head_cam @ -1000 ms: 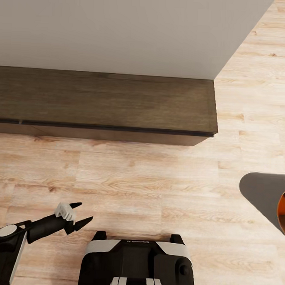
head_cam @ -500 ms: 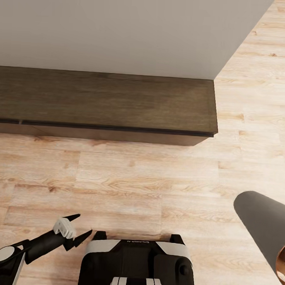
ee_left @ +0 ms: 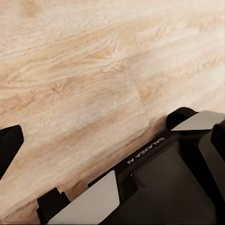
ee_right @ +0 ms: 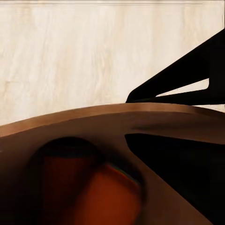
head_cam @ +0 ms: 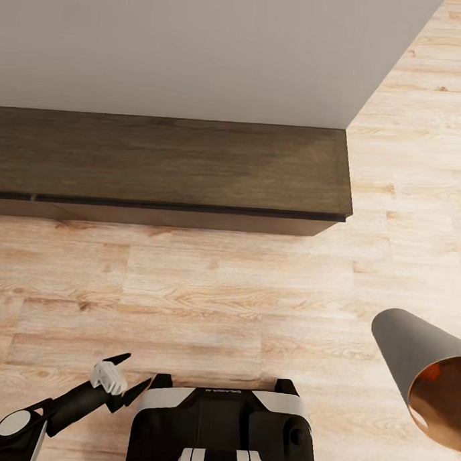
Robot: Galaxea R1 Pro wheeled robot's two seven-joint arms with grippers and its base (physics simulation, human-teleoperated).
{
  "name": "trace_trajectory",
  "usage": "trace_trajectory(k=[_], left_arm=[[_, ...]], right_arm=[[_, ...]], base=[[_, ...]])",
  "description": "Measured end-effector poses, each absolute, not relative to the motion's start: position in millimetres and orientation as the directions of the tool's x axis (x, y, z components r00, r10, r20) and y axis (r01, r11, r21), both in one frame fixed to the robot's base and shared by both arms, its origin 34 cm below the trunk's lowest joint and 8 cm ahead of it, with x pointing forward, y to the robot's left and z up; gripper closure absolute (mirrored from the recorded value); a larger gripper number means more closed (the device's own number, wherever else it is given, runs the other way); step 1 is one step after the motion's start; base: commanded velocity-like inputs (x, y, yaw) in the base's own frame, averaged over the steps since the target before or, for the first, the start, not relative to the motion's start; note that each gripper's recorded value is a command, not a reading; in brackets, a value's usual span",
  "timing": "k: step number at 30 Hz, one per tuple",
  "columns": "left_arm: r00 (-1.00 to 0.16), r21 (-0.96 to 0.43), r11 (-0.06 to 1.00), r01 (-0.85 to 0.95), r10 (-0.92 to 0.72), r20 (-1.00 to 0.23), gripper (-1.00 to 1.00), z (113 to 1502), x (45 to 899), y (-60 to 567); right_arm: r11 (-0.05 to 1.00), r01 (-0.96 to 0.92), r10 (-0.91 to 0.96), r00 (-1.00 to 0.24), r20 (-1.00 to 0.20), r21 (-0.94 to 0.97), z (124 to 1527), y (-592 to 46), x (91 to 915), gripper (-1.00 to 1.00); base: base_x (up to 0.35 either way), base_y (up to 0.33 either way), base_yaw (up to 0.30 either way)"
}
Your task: Put the three can of soda from the living room inside the tash can in the kitchen.
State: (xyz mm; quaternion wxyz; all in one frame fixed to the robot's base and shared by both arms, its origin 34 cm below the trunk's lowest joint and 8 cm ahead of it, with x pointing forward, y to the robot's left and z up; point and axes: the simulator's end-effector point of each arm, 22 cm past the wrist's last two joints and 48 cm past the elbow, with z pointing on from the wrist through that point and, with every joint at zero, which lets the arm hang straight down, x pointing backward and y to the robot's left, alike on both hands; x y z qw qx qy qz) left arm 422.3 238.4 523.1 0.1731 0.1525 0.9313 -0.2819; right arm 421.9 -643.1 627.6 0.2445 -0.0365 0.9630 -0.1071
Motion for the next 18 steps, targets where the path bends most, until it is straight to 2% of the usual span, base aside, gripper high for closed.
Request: trace_trajectory(k=[6,11,13,18], left_arm=[[-0.897,-0.455,0.811,0.369,0.181,-0.404,-1.0,514.3,414.8,242.6],[-0.896,-0.45,0.814,0.368,0.181,-0.405,-1.0,512.8,414.1,243.2],[-0.895,-0.448,0.814,0.369,0.181,-0.407,-1.0,513.0,414.8,243.4],[-0.895,-0.447,0.815,0.369,0.182,-0.407,-1.0,513.0,415.1,243.6]], right_arm=[[0.954,0.011,-0.117,-0.906,-0.407,-0.299,576.5,-636.1,435.5,1.0],[0.951,0.016,-0.073,-0.958,-0.277,-0.308,518.9,-601.6,442.0,1.0],[0.964,-0.006,-0.069,-0.971,-0.228,-0.266,501.2,-579.3,441.5,1.0],[0.988,0.071,0.051,-0.989,-0.136,-0.14,472.5,-534.3,454.7,1.0]], base=[[0.0,0.0,0.0],[0.0,0.0,0.0],[0.0,0.0,0.0],[0.0,0.0,0.0]])
